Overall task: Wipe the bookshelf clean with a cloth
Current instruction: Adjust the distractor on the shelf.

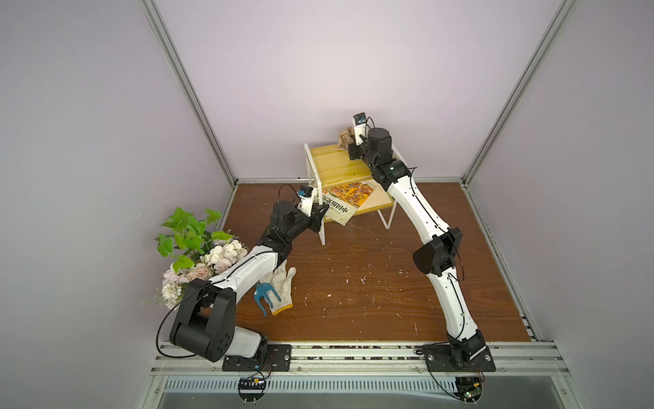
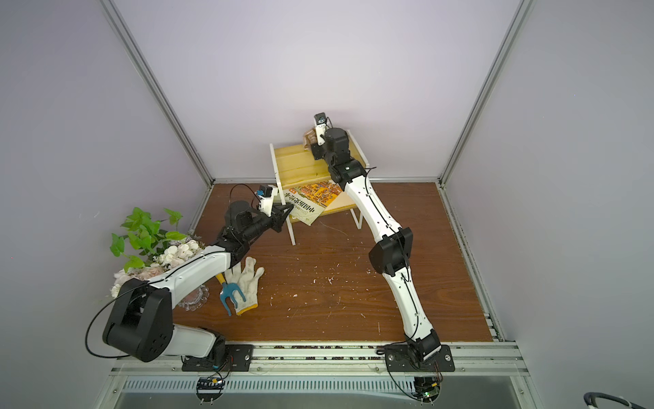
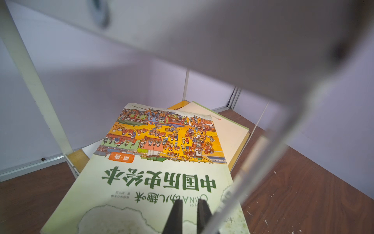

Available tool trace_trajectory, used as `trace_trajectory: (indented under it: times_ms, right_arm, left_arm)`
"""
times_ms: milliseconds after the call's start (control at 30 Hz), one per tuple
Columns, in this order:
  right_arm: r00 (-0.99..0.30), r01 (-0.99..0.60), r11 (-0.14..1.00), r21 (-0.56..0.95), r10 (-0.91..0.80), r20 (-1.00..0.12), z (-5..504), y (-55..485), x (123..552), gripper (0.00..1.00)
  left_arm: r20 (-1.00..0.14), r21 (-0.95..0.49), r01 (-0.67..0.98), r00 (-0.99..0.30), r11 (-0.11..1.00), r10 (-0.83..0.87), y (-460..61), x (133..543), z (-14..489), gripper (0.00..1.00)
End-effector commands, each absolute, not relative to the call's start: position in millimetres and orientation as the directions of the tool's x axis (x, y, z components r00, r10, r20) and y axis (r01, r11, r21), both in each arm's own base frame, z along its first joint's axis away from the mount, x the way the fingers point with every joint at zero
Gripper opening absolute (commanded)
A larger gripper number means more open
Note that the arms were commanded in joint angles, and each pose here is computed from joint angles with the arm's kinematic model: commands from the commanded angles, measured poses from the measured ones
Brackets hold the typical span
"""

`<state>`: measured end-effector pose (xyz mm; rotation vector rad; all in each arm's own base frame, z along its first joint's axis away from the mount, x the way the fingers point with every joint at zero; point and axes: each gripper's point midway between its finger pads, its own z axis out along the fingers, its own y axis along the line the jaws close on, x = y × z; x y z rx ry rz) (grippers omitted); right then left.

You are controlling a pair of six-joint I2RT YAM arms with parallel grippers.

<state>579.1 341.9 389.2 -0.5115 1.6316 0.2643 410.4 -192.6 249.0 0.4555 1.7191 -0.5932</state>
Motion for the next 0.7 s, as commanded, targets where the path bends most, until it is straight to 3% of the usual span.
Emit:
trace_trajectory:
  times_ms: [0,133,300,367,500,600,667]
  right_arm:
    - [0.051,-0.732,0.654,-0.191,-0.228,-0.972,439.1,382.5,485.4,0.0]
    - [0.048,-0.576,0.765,-0.289,-0.321,-0.946,417.3,322.0,478.7,0.0]
    - [-0.162,-0.356,0.882,-0.308,-0.383,-0.909,358.2,234.0,495.4,0.0]
    - [-0.135,-0.49,0.828,-0.272,-0.38,-0.915,354.7,279.1,480.6,0.0]
    - [0.064,-0.738,0.623,-0.261,-0.32,-0.945,382.9,389.5,411.8,0.0]
    - [0.106,-0.761,0.606,-0.23,-0.235,-0.966,408.6,390.8,390.3,0.0]
    - [0.088,-0.618,0.746,-0.249,-0.25,-0.964,408.6,343.7,411.4,0.0]
  left_arm:
    - [-0.952,-0.216,0.537,-0.3,0.815,-0.055,-182.2,407.9,233.6,0.01]
    - [-0.954,-0.216,0.531,-0.293,0.819,-0.061,-179.7,408.1,236.8,0.01]
    - [-0.955,-0.212,0.53,-0.289,0.821,-0.06,-177.3,407.5,238.9,0.01]
    - [-0.956,-0.209,0.528,-0.289,0.823,-0.058,-176.0,407.3,238.1,0.01]
    - [-0.953,-0.213,0.511,-0.298,0.833,-0.061,-173.4,408.8,235.9,0.01]
    - [-0.953,-0.213,0.524,-0.297,0.825,-0.058,-174.9,405.3,236.8,0.02]
    - [-0.953,-0.216,0.533,-0.298,0.818,-0.057,-176.7,403.4,237.9,0.04]
